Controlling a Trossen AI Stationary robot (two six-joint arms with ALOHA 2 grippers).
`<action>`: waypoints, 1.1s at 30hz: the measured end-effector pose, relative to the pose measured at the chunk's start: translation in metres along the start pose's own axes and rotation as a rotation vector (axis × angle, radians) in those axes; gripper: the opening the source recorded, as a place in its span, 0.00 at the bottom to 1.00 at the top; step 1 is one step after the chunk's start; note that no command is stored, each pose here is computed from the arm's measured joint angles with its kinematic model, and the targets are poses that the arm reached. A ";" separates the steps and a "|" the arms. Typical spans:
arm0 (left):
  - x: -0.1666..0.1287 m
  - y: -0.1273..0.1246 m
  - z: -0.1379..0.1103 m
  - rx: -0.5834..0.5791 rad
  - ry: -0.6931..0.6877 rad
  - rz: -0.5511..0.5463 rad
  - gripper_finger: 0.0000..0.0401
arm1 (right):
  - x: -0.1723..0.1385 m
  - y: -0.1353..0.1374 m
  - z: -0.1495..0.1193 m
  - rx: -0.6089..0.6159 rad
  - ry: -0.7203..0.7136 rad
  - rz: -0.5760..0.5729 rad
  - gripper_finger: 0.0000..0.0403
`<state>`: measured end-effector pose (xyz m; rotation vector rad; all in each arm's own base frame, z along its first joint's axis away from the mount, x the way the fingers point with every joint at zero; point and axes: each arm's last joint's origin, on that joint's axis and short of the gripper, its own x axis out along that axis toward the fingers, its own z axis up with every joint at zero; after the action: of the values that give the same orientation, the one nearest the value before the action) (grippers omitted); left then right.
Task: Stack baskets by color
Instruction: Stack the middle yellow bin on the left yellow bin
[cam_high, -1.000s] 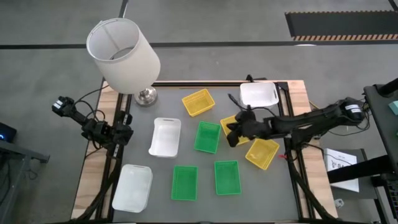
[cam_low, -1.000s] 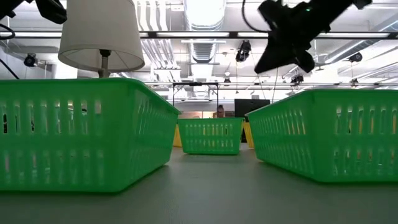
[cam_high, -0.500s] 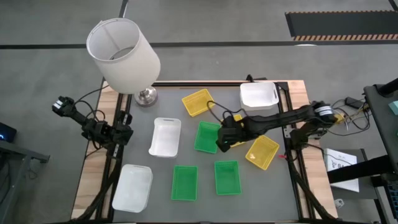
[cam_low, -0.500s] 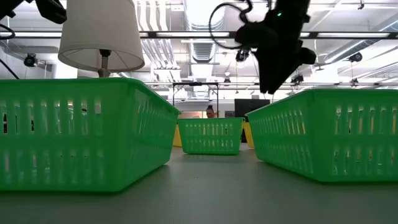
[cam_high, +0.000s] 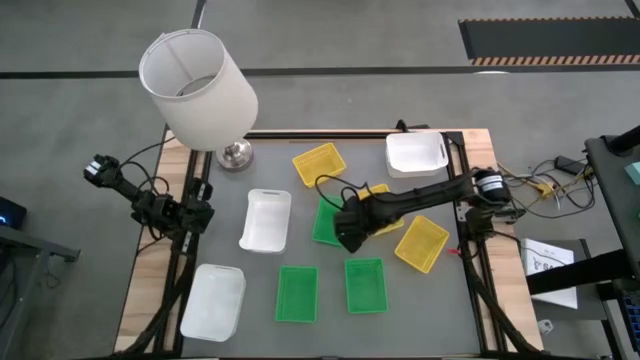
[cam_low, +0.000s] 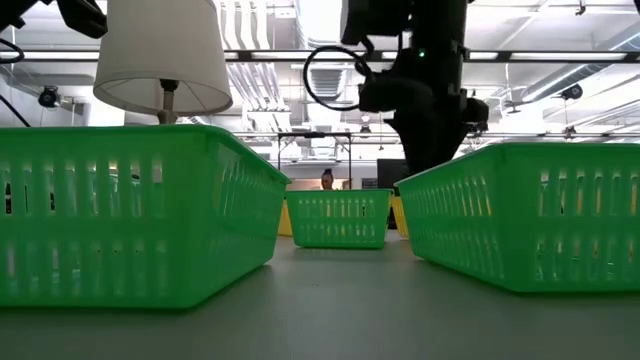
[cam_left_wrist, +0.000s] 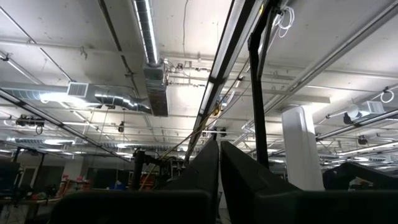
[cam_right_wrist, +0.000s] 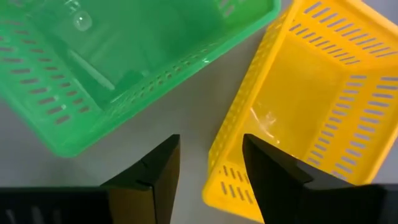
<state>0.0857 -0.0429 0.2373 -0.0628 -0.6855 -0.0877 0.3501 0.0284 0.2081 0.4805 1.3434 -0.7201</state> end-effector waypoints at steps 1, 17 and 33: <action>0.000 0.000 0.000 0.000 0.000 0.000 0.00 | 0.001 -0.001 0.001 0.002 0.002 -0.003 0.41; 0.000 0.000 0.000 0.001 0.001 0.000 0.00 | 0.026 -0.006 0.010 0.006 0.036 -0.063 0.36; 0.000 0.000 0.000 0.001 0.001 0.000 0.00 | 0.028 -0.006 0.009 0.041 0.038 -0.068 0.04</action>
<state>0.0858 -0.0429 0.2372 -0.0618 -0.6845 -0.0876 0.3537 0.0122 0.1825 0.4857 1.3878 -0.7991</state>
